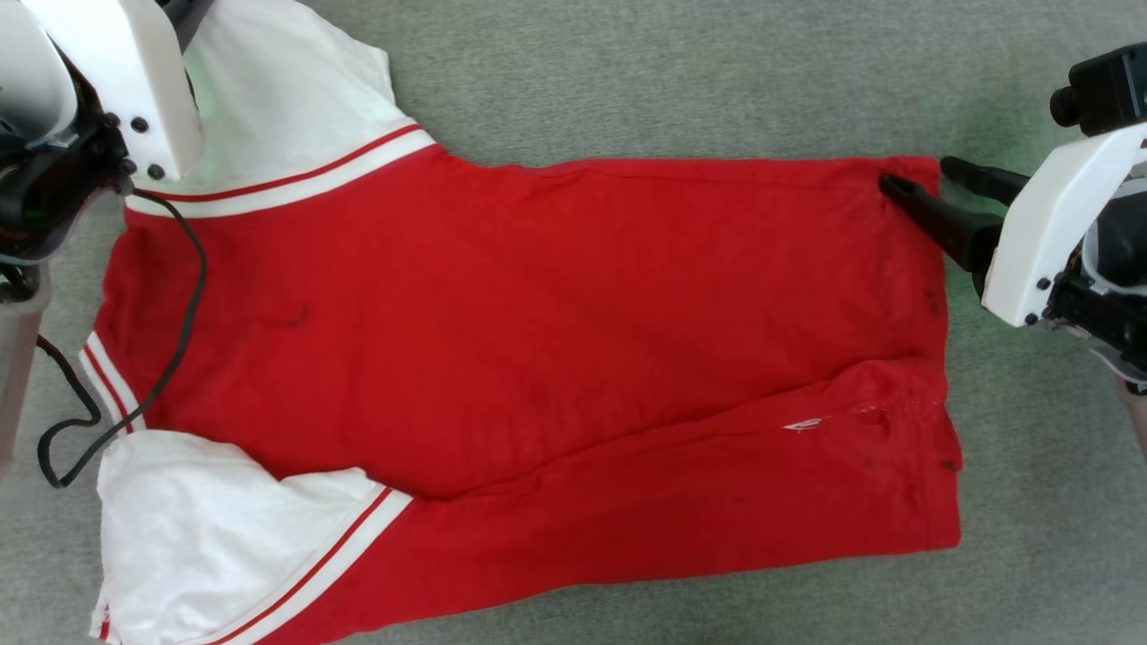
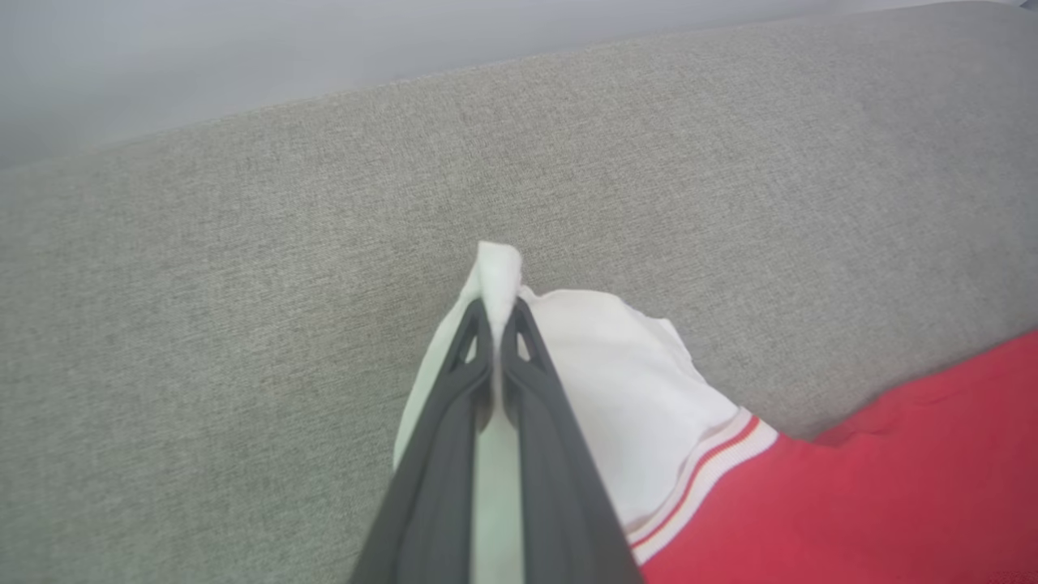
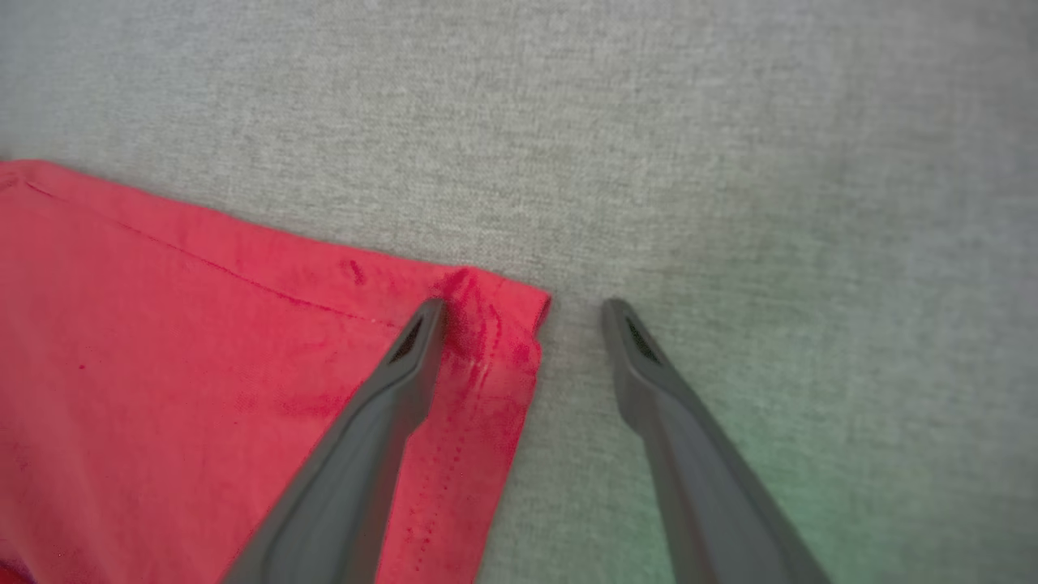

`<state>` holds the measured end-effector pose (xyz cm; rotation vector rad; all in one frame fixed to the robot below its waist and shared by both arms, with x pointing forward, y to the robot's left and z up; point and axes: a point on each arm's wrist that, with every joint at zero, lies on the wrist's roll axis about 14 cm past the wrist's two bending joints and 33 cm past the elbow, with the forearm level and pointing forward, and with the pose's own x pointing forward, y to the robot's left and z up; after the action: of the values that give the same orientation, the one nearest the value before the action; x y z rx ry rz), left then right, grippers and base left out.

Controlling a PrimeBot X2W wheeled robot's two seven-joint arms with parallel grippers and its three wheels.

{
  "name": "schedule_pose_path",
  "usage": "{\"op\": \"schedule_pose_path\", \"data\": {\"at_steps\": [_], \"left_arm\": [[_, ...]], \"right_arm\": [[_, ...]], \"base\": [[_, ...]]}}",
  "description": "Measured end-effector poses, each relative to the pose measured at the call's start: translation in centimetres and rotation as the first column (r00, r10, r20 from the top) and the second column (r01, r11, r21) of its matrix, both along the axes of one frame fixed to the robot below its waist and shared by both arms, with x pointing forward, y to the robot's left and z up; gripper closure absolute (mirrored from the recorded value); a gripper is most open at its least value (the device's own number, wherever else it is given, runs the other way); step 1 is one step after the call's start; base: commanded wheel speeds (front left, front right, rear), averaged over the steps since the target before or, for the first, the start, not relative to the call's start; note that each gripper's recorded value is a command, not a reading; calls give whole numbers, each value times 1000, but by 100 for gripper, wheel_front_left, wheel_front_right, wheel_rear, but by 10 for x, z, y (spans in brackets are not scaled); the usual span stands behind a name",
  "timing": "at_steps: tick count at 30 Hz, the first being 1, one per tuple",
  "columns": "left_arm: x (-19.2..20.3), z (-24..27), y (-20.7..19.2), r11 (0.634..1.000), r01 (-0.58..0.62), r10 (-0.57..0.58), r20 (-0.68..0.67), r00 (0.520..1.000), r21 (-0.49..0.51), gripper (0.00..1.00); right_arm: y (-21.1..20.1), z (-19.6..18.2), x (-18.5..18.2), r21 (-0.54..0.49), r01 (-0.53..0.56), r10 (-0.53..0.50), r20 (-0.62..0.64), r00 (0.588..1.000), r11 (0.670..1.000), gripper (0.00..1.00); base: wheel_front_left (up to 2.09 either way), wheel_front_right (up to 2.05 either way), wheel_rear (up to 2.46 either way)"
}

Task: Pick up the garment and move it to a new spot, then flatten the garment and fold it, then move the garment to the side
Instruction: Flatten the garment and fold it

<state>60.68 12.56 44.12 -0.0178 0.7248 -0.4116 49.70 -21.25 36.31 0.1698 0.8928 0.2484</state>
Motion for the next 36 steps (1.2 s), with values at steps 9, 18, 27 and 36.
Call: {"op": "schedule_pose_path", "data": {"at_steps": [9, 18, 27, 36], "left_arm": [[-9, 2, 13, 1000, -29, 30, 36, 999, -5, 100], [-32, 44, 37, 989, -117, 130, 166, 977, -87, 100], [-109, 38, 68, 948, -255, 283, 136, 949, -193, 100], [-197, -10, 82, 884, -398, 401, -38, 915, -246, 100]], "right_arm": [[7, -1, 6, -26, -56, 54, -55, 997, 998, 100], [1, 66, 21, -56, -16, 26, 182, 983, 998, 100], [6, 86, -21, 11, 43, -45, 238, 970, 999, 100], [10, 68, -72, 61, 91, -101, 195, 975, 994, 100]], "base": [[0, 0, 0], [0, 0, 0], [0, 0, 0], [0, 0, 0]]}}
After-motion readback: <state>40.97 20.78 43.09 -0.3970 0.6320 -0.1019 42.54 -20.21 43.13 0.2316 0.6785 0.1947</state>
